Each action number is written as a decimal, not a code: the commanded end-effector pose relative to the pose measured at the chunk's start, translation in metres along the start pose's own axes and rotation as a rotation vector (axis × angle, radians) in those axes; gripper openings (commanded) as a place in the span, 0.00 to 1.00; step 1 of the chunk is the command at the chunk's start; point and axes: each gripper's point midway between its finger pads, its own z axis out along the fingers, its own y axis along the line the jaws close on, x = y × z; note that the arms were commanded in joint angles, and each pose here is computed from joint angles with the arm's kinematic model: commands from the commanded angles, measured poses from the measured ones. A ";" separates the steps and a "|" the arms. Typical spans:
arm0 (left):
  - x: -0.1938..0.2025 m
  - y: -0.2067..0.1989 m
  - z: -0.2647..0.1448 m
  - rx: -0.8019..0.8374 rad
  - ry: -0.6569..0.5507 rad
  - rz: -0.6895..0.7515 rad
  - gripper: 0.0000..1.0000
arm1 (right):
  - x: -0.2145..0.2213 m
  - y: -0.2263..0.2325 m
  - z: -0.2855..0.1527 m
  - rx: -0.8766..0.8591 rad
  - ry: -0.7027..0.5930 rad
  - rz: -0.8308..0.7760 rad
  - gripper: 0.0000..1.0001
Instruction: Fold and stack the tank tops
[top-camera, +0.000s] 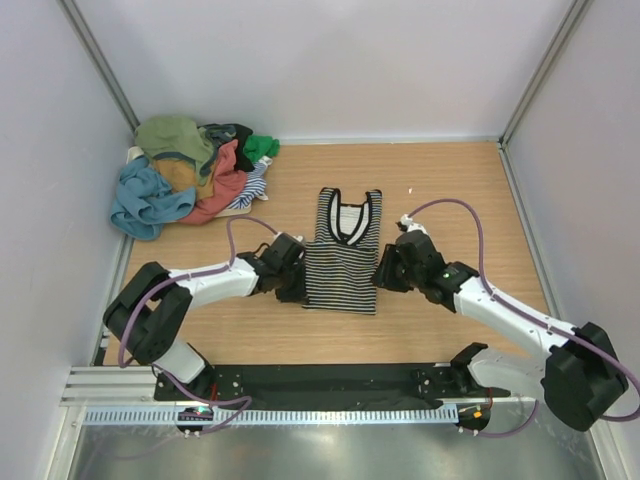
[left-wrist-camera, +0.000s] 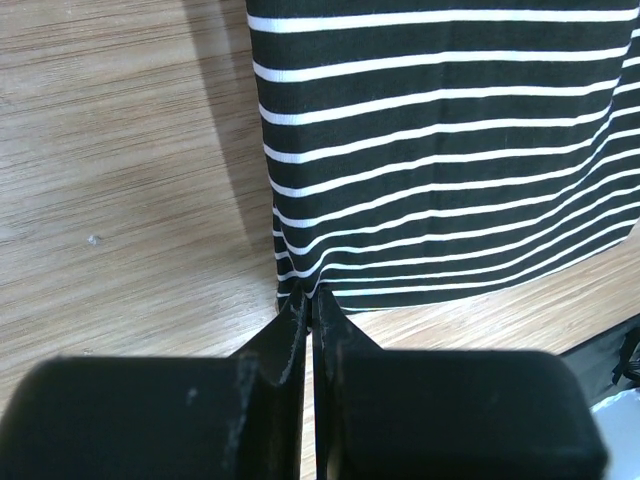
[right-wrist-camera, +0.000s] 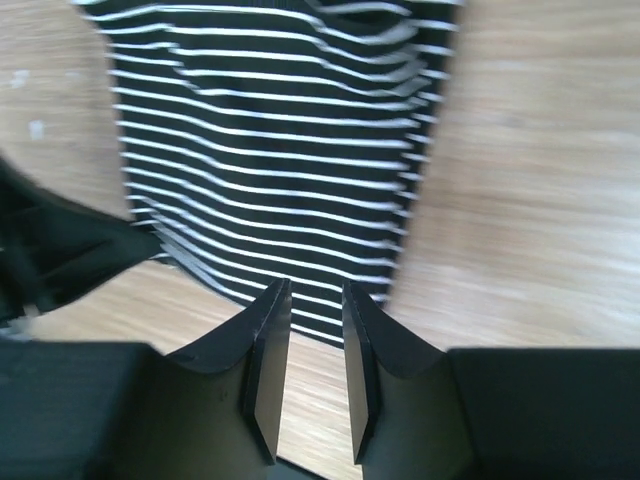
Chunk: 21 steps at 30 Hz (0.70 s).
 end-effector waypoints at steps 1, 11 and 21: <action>-0.002 0.000 -0.004 0.004 -0.037 0.041 0.01 | -0.037 0.070 -0.002 -0.267 -0.051 -0.060 0.33; -0.007 -0.006 -0.008 0.044 -0.087 0.032 0.02 | -0.063 0.150 0.048 -0.530 -0.039 -0.003 0.20; -0.004 -0.005 -0.008 0.055 -0.086 0.033 0.02 | -0.049 0.173 0.107 -0.597 -0.005 0.013 0.02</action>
